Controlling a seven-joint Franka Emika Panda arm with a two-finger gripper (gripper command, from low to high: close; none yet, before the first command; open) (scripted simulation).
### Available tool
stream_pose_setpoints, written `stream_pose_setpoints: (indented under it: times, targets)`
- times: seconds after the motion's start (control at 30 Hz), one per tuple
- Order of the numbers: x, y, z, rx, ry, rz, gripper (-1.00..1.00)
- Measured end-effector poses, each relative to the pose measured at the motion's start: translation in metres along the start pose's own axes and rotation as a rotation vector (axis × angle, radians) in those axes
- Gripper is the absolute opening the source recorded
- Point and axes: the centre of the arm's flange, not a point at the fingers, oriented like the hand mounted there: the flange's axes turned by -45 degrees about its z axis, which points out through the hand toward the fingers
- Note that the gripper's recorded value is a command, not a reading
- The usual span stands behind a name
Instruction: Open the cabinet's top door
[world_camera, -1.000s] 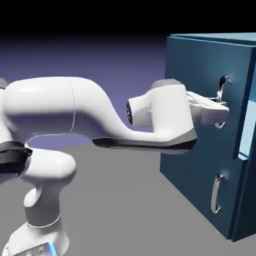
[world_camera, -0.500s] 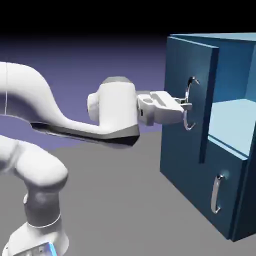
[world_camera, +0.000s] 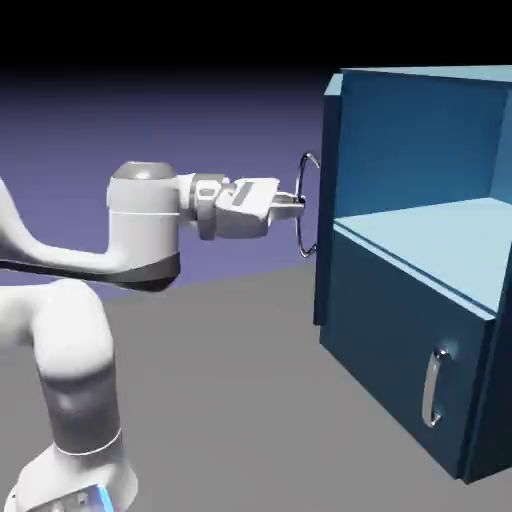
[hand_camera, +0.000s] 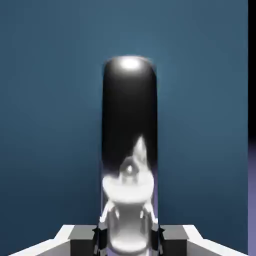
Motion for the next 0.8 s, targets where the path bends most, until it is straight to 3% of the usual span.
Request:
stream_pose_setpoints:
  times: [0.8]
  targets:
    - [0.0,-0.071,-0.135,-0.327,-0.001,0.001,-1.0]
